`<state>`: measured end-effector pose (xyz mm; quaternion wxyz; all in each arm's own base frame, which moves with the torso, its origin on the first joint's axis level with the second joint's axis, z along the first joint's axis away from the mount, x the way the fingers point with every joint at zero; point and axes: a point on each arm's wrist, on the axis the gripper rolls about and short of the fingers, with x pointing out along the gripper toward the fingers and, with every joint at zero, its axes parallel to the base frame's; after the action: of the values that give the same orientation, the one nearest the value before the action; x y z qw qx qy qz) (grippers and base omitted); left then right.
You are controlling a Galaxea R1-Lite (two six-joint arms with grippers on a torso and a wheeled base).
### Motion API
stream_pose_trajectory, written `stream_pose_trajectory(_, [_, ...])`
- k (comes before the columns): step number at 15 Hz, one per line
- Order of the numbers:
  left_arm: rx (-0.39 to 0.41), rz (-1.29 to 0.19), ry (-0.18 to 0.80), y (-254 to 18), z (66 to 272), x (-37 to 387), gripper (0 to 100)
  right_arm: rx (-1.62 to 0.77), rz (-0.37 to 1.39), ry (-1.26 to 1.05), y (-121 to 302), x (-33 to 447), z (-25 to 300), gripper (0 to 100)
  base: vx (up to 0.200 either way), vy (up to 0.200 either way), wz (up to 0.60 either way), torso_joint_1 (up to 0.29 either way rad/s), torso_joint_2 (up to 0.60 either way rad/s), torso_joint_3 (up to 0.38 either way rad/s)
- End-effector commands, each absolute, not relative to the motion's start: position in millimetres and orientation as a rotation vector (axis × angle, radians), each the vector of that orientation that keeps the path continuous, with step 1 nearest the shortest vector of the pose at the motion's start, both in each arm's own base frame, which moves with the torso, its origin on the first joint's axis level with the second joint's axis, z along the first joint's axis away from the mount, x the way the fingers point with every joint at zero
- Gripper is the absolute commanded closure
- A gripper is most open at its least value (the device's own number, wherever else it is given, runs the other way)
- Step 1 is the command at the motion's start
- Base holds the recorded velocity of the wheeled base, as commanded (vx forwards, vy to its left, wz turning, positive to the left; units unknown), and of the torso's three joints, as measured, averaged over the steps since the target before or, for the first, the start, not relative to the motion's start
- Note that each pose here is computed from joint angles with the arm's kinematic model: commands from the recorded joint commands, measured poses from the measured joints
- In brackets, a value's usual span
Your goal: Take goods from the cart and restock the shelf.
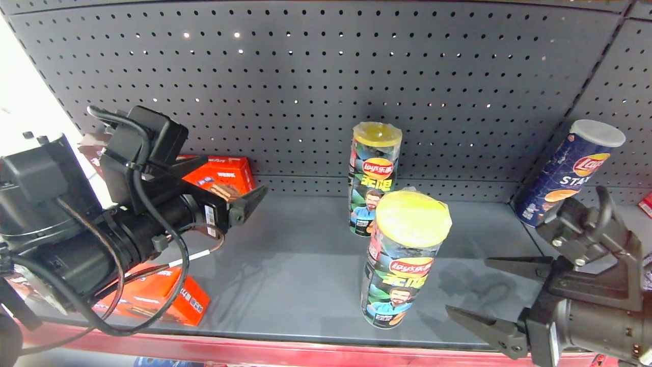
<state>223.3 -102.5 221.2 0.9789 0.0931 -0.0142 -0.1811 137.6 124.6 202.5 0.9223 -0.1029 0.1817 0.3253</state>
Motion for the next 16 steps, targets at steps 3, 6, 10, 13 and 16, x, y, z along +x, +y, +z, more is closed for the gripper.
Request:
stream_pose_trajectory(3, [0.187,-0.367,-0.038,-106.0,224.2,228.7,0,-0.237,0.580,0.412,141.6,161.4,199.4,0,0.000,0.000,0.00,0.000,0.00,0.000])
stream_pose_trajectory(6, [0.187,-0.365,-0.041,-105.7,225.1,229.1,0,-0.240,0.522,0.439,138.8,172.0,193.7,0,0.000,0.000,0.00,0.000,0.00,0.000])
stream_pose_trajectory(10, [0.186,-0.365,-0.044,-105.8,225.9,229.3,0,-0.243,0.528,0.444,143.3,175.7,192.8,0,0.000,0.000,0.00,0.000,0.00,0.000])
stream_pose_trajectory(13, [0.187,-0.363,-0.041,-105.3,225.1,229.2,0,-0.247,0.553,0.438,148.7,172.9,194.2,0,0.000,0.000,0.00,0.000,0.00,0.000])
stream_pose_trajectory(16, [0.186,-0.363,-0.042,-105.4,225.5,229.3,0,-0.251,0.561,0.439,154.0,175.7,193.9,0,0.000,0.000,0.00,0.000,0.00,0.000])
